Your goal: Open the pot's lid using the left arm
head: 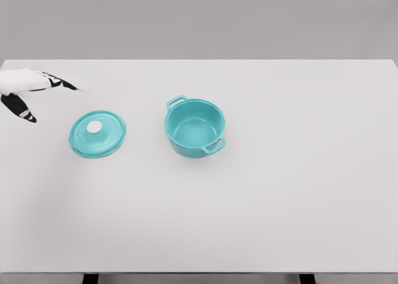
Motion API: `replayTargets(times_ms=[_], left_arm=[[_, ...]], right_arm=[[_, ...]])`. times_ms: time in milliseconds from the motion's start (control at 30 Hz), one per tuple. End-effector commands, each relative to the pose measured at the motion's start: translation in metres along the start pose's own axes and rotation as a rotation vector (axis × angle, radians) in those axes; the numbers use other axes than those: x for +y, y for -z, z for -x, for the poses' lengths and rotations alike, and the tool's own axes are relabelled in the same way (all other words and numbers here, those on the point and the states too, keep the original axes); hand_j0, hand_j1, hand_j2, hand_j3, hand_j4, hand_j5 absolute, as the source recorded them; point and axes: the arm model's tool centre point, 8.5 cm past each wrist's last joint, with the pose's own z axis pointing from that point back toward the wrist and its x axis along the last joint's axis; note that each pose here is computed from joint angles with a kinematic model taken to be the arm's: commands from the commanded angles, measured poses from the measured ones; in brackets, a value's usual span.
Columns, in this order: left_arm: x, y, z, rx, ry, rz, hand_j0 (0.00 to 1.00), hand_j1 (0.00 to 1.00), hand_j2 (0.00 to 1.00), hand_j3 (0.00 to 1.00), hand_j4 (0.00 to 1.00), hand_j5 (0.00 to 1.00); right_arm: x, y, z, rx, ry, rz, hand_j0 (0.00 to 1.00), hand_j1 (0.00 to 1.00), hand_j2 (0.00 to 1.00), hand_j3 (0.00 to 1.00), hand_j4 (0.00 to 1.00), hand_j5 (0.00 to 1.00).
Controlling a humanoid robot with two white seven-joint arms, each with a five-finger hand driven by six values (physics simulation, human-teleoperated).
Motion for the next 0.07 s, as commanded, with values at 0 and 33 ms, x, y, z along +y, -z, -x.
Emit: replayTargets(times_ms=[0,33], left_arm=[[-0.0046,-0.0072,0.0147,0.03,-0.064,-0.02,1.0,1.0,1.0,1.0,1.0,1.0],[-0.0046,-0.0072,0.0147,0.03,-0.064,-0.02,1.0,1.0,1.0,1.0,1.0,1.0]], right_arm=[[0.0,0.0,0.0001,0.0,0.0,0.0,1.0,1.0,1.0,1.0,1.0,1.0],[0.0,0.0,0.0001,0.0,0.0,0.0,1.0,1.0,1.0,1.0,1.0,1.0]])
